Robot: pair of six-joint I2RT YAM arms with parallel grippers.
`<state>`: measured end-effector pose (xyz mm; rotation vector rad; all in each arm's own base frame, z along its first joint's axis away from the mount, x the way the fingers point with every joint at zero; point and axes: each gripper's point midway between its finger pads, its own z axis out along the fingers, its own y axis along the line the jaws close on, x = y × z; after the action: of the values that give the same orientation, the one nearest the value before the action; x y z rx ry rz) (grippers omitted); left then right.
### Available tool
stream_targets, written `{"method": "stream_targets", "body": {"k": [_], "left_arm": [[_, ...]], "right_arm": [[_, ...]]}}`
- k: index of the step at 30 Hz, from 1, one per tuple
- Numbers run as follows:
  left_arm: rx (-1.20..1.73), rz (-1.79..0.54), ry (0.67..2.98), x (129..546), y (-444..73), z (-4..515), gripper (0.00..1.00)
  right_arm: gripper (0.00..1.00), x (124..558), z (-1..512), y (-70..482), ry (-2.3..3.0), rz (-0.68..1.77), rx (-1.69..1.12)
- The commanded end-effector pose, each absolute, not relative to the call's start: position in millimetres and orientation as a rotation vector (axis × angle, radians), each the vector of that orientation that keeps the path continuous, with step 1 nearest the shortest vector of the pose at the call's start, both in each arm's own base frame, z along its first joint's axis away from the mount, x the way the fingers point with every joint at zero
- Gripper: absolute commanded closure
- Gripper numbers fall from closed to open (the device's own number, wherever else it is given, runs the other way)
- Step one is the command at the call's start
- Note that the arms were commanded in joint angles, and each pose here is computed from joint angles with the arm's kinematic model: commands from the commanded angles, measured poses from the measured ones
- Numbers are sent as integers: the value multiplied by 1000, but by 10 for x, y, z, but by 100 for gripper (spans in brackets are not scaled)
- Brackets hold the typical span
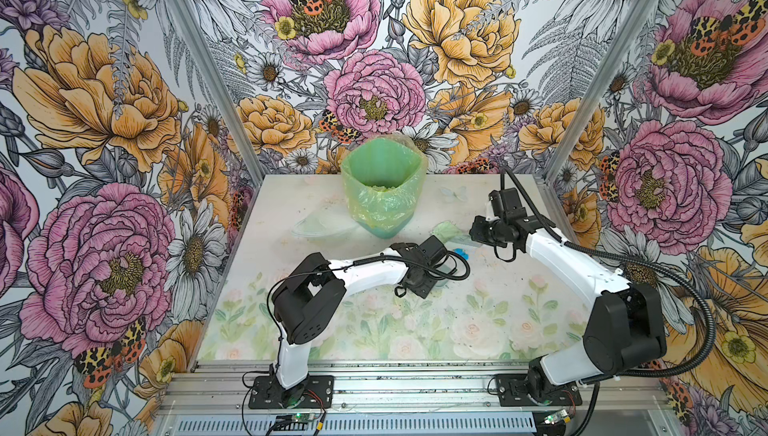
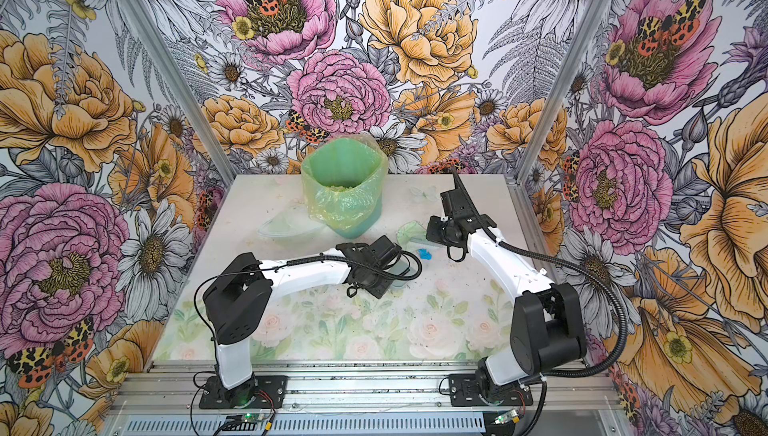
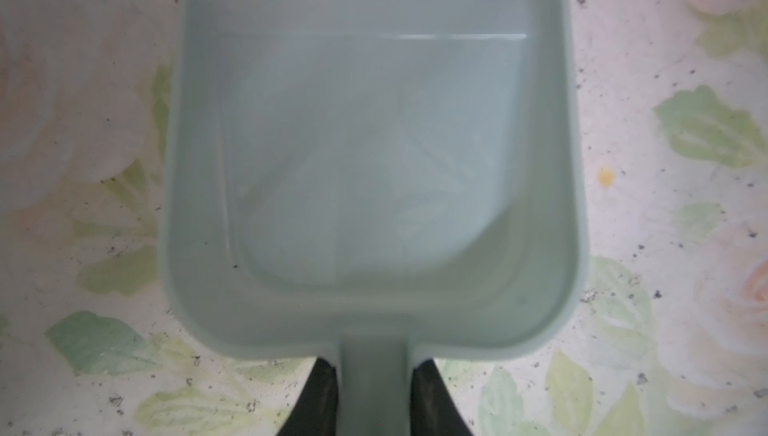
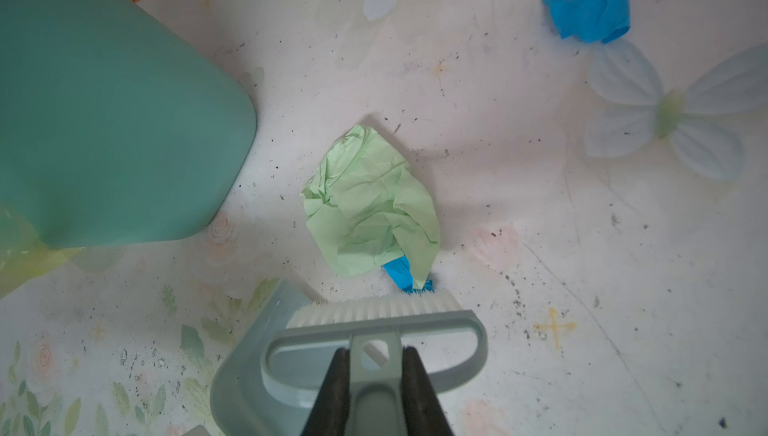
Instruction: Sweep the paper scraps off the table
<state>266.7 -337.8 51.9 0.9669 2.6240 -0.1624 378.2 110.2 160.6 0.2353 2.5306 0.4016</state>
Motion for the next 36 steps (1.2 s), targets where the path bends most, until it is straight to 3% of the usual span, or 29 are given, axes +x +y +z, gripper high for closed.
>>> {"method": "stream_targets", "body": {"k": [1, 9, 16, 25, 36], "left_arm": [[963, -161, 2577, 2753, -3472, 597, 85], [962, -164, 2569, 2749, -3483, 619, 85], [963, -160, 2568, 2738, -3483, 620, 85], [964, -159, 2564, 2752, -3487, 629, 85], [972, -159, 2570, 2743, -3498, 597, 85]], "right_arm": [[100, 3932, 1973, 957, 2417, 313, 222], [100, 4212, 1942, 537, 2372, 32, 350], [100, 4338, 1690, 529, 2424, -11, 364], [100, 4303, 1489, 694, 2488, 13, 290], [100, 3971, 1419, 1016, 2549, 148, 91]]}}
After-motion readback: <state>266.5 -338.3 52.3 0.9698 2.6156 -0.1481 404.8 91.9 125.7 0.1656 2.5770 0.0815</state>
